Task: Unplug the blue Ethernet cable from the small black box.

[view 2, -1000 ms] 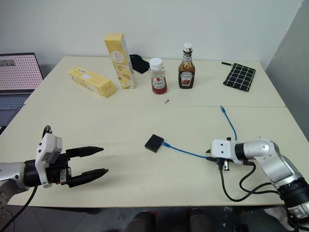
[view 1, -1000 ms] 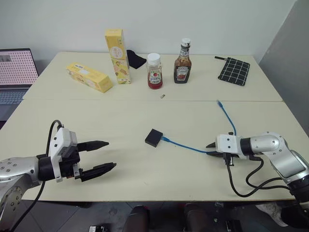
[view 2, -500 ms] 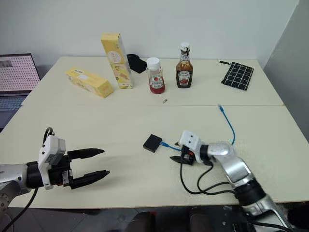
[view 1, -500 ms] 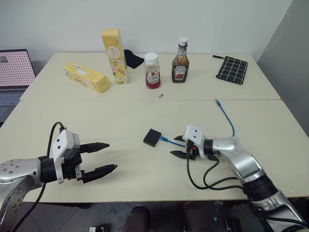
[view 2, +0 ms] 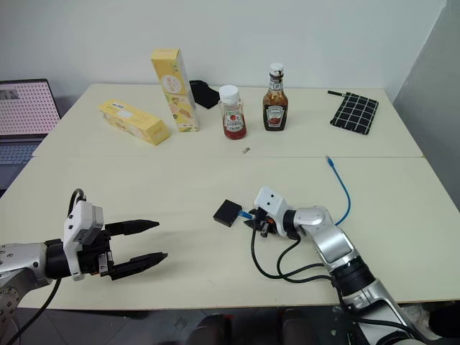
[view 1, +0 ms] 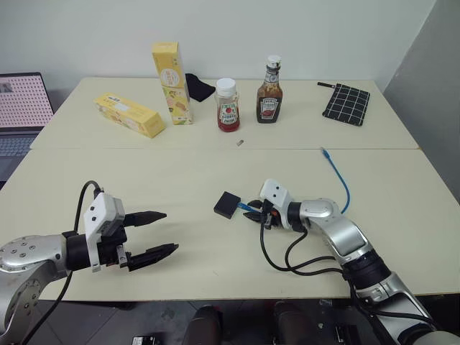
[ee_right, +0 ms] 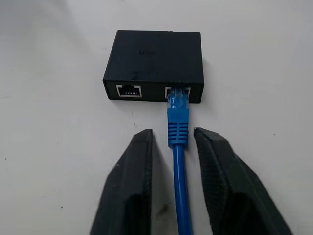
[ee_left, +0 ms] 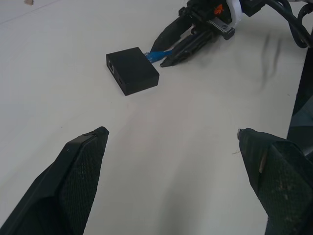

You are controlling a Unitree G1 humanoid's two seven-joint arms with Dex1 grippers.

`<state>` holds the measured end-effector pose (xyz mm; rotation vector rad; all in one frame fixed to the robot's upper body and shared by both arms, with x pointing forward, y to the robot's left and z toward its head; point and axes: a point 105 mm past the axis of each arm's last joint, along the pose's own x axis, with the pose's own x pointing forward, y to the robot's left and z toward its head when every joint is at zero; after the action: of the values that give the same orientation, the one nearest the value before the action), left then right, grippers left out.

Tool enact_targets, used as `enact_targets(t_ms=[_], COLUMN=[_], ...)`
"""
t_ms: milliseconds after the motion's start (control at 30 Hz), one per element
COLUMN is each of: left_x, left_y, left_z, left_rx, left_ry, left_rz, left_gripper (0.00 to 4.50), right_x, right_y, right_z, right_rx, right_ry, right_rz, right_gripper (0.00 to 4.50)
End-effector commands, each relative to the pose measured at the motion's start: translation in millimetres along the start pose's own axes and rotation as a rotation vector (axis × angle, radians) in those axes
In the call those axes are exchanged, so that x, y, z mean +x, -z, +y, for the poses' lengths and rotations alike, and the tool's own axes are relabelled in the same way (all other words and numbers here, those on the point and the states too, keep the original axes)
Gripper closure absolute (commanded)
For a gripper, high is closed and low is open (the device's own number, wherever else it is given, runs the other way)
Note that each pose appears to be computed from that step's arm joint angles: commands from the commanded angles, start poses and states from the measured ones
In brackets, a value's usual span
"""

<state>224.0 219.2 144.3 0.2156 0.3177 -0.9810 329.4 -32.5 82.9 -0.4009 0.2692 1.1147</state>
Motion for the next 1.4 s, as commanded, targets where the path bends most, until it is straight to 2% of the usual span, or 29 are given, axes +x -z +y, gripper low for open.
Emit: enact_targets(t_ms=[33,67,133,233,467,567,767,967,1000,1033,1167,1400], left_x=[2.5,2.6,3.2,11.8,36.0,46.3,68.1,73.6,74.0,74.0,74.4,77.1], left_y=[0.2,1.2,1.2,-6.7,-13.7,-27.3,-37.9,-37.7,-38.3,-39.0,-40.2,-35.1], left_z=[7.3,9.6,12.3,13.7,4.2,4.8,-0.5,-1.7,-1.2,-1.1,0.4,0.3], left_rx=[-0.027,-0.04,-0.069,-0.16,-0.263,-0.305,-0.333,-0.355,-0.364,-0.369,-0.374,-0.369], left_ry=[-0.032,-0.042,-0.052,-0.04,0.052,0.095,0.171,0.198,0.204,0.209,0.212,0.208], left_rz=[-0.024,-0.029,-0.054,-0.141,-0.154,-0.217,-0.262,-0.272,-0.279,-0.286,-0.292,-0.274], left_gripper=[0.0,0.0,0.0,0.0,0.0,0.0,0.0,0.0,0.36,0.45,1.49,2.89], right_x=[-3.0,-4.3,-8.5,-23.9,-42.7,-46.4,-46.5,-47.0,-47.1,-47.4,-47.9,-45.3], right_y=[-8.0,-8.3,-11.2,-32.8,-59.4,-74.2,-95.3,-99.4,-100.2,-100.7,-101.7,-104.4], right_z=[-6.1,-6.9,-8.7,-11.9,-4.4,4.0,16.0,20.5,21.2,21.7,22.8,27.6], right_rx=[-0.074,-0.1,-0.156,-0.365,-0.77,-0.923,-1.038,-1.062,-1.064,-1.066,-1.072,-1.105], right_ry=[0.03,0.034,0.043,0.066,0.055,0.045,0.052,0.056,0.057,0.058,0.063,0.056], right_rz=[-0.012,-0.011,-0.021,-0.1,-0.203,-0.263,-0.356,-0.375,-0.378,-0.381,-0.388,-0.407], right_gripper=[4.23,4.44,4.44,4.44,4.44,4.44,4.44,4.44,4.44,4.44,4.44,4.44])
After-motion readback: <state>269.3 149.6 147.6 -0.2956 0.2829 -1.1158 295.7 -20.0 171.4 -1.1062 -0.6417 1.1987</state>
